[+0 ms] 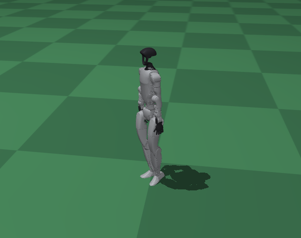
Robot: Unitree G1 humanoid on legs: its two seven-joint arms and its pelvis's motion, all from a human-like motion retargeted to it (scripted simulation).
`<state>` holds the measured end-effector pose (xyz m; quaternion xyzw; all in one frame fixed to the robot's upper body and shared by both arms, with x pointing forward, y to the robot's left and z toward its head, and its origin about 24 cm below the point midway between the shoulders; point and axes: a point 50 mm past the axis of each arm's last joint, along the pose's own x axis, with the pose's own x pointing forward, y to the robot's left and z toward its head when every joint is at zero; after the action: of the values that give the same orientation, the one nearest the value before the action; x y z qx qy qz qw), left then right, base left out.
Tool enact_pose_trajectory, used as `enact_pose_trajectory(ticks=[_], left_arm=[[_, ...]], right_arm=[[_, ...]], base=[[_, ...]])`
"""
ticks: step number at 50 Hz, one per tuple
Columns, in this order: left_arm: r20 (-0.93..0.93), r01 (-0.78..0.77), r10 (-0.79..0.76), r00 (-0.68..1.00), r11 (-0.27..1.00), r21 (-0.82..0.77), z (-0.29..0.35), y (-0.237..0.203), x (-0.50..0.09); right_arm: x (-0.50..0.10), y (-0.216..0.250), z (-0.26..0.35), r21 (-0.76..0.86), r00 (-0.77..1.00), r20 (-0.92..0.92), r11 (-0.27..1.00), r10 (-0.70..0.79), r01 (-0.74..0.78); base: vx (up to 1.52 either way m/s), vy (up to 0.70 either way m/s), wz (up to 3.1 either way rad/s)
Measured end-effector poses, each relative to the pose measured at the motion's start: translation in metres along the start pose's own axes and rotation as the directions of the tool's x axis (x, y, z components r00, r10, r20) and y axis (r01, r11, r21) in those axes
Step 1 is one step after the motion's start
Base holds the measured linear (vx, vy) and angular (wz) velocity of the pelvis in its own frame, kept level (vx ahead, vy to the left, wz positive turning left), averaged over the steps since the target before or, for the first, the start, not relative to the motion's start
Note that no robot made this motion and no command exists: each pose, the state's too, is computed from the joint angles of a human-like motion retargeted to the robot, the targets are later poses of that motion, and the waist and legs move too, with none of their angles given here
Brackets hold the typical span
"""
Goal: In place motions
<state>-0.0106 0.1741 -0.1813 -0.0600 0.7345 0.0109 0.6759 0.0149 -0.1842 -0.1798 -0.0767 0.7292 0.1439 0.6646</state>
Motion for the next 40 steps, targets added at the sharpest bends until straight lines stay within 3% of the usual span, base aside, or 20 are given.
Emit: enact_pose_trajectory(ticks=[17,40], left_arm=[[-0.005,0.002,-0.002,1.0,1.0,-0.013,-0.003,0.001,0.0],[-0.05,0.048,-0.05,0.998,0.998,-0.033,-0.015,-0.005,0.0]], right_arm=[[0.0,0.005,0.016,-0.023,0.998,0.06,1.0,0.022,-0.021],[0.001,0.008,0.003,-0.054,1.0,0.0,0.998,0.022,-0.022]], base=[[0.0,0.01,0.0],[-0.03,0.02,0.02]])
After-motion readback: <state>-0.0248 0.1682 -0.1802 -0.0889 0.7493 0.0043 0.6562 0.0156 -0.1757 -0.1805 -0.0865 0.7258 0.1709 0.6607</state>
